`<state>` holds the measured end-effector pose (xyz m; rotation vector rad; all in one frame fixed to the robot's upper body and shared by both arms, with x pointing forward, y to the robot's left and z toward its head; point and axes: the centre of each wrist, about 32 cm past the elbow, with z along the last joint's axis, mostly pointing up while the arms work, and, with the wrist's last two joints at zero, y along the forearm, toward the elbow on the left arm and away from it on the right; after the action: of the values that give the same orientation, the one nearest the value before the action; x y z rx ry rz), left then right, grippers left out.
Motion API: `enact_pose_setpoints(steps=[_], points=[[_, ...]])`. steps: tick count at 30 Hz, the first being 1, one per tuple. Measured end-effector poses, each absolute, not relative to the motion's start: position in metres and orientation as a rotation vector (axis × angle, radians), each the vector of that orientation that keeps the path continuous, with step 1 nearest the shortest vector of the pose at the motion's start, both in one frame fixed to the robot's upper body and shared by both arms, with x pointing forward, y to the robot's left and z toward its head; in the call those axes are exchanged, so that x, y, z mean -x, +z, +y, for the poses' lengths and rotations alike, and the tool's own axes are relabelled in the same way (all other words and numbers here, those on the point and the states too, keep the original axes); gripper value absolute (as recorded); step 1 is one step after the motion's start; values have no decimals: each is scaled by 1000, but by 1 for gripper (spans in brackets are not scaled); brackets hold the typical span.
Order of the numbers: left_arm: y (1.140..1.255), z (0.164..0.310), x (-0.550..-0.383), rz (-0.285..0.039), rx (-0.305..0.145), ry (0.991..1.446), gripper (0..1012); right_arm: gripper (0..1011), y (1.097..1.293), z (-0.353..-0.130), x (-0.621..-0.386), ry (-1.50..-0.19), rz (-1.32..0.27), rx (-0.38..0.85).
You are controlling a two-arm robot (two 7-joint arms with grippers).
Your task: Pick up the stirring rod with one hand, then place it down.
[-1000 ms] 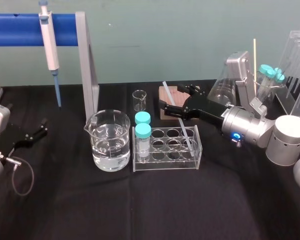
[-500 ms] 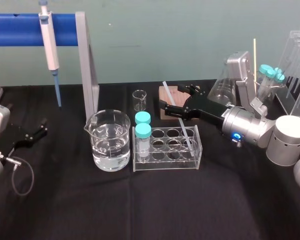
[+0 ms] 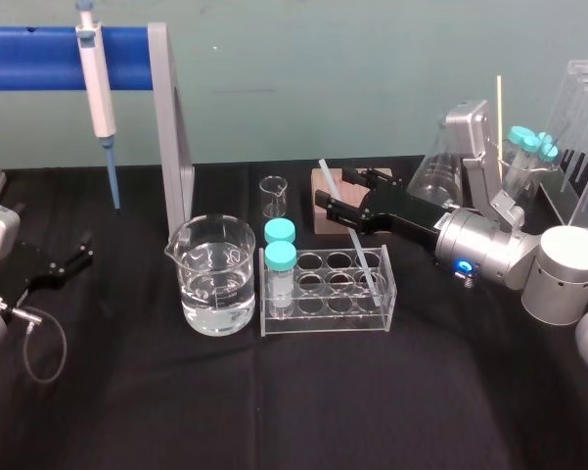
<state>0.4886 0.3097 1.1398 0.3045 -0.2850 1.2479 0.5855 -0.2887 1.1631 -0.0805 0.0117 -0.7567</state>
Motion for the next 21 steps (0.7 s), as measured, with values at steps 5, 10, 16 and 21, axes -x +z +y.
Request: enact_pose_setpoints(steps=[5, 10, 16, 21], points=[[1140, 310, -489, -285, -304, 1248, 1000, 542, 1163, -289, -585, -756, 12, 80], [1140, 310, -489, -285, -305, 1248, 1000, 399, 1163, -289, -585, -756, 12, 80], [1140, 310, -489, -285, -304, 1248, 1000, 199, 1163, -289, -585, -756, 12, 80], [1140, 310, -489, -285, -305, 1248, 1000, 81, 1163, -289, -585, -756, 12, 80]])
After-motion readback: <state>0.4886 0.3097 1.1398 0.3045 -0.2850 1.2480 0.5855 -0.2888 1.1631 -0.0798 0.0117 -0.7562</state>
